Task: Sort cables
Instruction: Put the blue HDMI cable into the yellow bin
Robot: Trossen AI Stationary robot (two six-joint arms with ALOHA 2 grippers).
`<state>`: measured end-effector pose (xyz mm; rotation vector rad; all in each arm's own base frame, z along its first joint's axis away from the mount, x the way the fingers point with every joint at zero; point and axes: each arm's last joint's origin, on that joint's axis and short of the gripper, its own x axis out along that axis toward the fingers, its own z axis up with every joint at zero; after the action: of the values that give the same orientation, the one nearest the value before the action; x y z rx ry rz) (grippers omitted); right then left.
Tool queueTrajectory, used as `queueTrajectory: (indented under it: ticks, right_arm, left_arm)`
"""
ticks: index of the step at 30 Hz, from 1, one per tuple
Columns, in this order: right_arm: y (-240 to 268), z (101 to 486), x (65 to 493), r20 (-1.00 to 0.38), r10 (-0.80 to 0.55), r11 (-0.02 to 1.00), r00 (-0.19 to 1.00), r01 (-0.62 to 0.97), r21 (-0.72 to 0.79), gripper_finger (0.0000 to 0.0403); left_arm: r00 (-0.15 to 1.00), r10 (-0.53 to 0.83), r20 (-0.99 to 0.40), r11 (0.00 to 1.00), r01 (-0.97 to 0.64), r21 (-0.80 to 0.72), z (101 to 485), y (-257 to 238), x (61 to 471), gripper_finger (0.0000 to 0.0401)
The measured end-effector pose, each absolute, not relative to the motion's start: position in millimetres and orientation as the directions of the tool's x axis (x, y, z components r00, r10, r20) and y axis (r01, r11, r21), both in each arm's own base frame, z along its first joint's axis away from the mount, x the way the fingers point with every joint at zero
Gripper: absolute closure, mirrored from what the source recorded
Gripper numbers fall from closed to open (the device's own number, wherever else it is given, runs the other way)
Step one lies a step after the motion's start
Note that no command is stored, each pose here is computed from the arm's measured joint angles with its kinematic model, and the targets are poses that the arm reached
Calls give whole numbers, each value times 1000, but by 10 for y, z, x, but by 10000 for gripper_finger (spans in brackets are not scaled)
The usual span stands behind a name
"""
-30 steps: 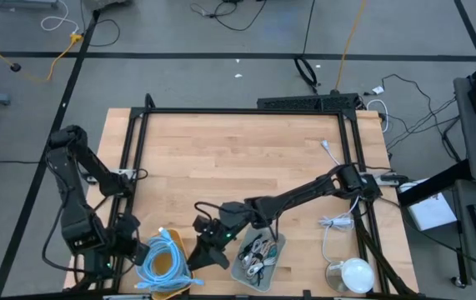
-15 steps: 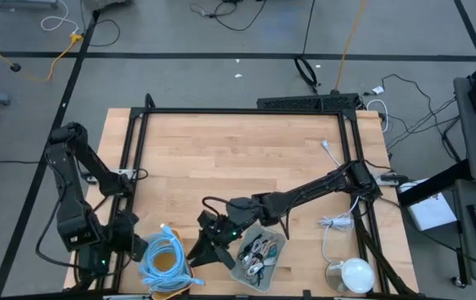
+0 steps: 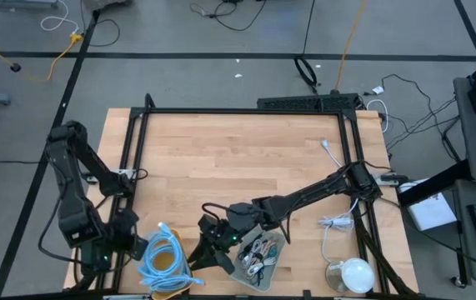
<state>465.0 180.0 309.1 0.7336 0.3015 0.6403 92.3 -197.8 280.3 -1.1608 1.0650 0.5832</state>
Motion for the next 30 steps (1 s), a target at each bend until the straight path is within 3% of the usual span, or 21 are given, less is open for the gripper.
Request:
queueTrajectory:
  ticks: [11, 21, 30]
  right_arm:
    - [1779, 3117, 4661, -10, 630, 558, 777, -444, 701, 275]
    - [1752, 3148, 4671, 22, 623, 540, 782, -451, 711, 275]
    - [1749, 3171, 4674, 47, 608, 539, 792, -456, 708, 275]
  left_arm:
    - [371, -322, -871, 323, -822, -470, 2488, -2285, 1007, 390]
    - [316, -192, -929, 355, -860, -366, 2303, -2198, 971, 390]
    - [254, -214, -943, 368, -874, -319, 2296, -2192, 972, 390]
